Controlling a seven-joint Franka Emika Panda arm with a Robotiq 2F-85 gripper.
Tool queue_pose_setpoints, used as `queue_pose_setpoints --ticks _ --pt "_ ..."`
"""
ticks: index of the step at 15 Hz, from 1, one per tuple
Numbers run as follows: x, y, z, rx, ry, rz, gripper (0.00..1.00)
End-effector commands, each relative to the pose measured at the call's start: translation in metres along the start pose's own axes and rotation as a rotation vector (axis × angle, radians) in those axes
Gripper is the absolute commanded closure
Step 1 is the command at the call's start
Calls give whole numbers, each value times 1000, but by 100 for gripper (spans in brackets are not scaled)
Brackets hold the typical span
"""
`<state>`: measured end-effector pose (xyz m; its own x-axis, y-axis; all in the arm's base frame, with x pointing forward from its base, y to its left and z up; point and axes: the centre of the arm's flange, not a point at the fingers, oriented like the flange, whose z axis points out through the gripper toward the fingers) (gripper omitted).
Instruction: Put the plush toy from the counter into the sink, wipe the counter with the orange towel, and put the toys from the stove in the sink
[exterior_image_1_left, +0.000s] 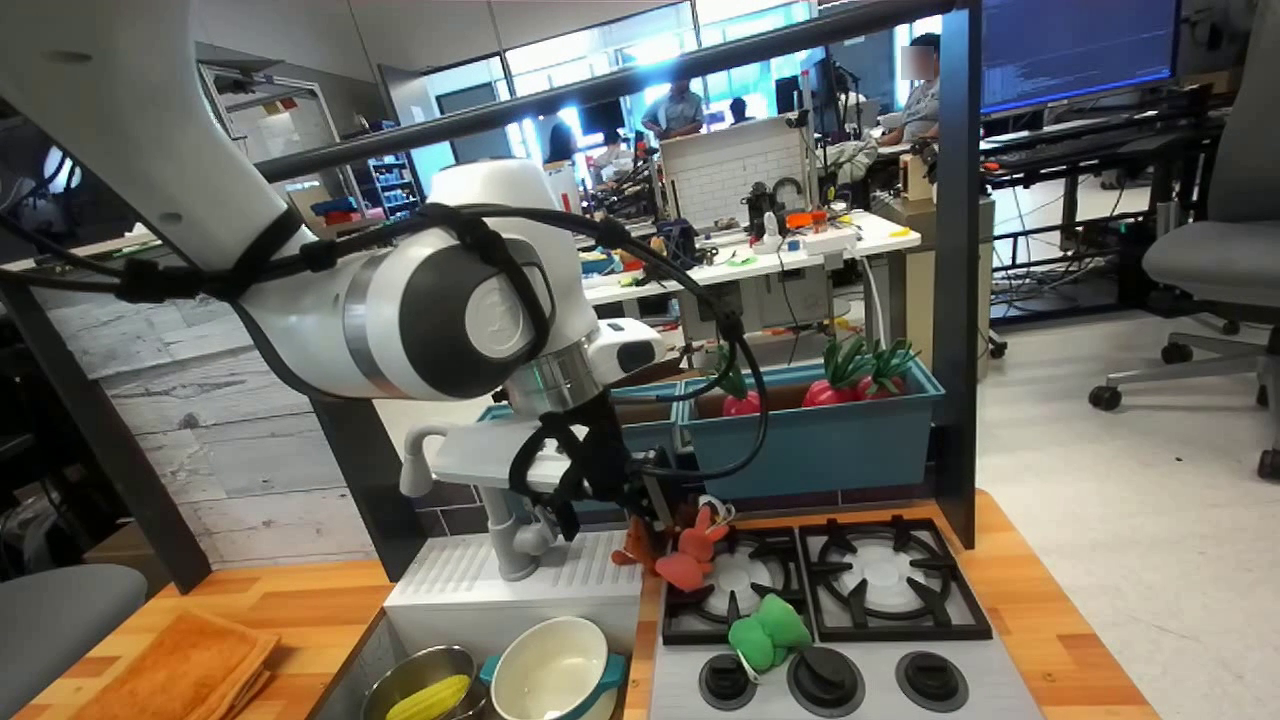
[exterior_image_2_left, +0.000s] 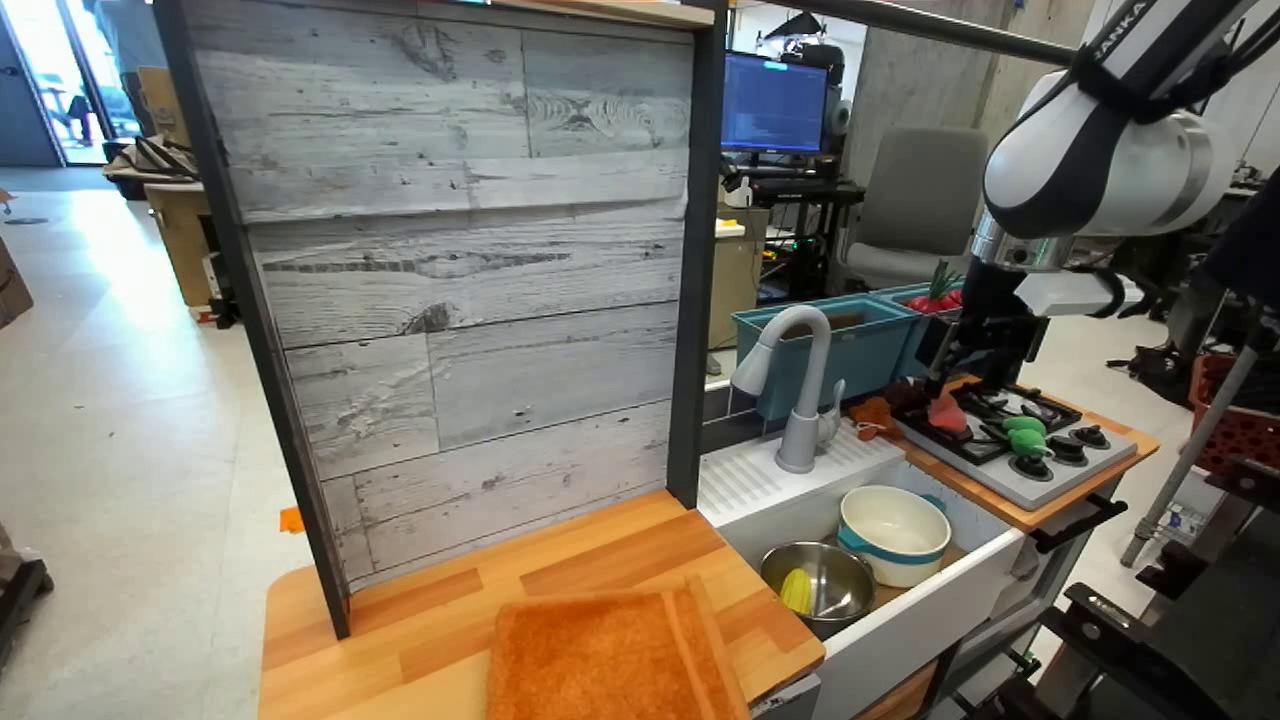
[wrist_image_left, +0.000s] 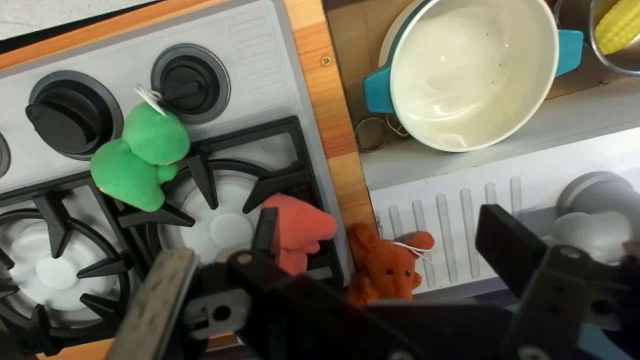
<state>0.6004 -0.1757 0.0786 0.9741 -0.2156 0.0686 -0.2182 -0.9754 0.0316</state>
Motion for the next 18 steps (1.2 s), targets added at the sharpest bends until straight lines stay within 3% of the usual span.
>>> queue_pose_setpoints --ticks 1,7,8,9,14,18 --pt "16 -5 20 -30 12 57 0" --pt "58 5 63 -123 44 246 0" --pt "62 5 69 -140 47 260 9" --pt "64 6 73 -156 47 273 28" --pt "68 8 84 -202 38 320 66" --pt "46 -13 55 -181 32 267 94"
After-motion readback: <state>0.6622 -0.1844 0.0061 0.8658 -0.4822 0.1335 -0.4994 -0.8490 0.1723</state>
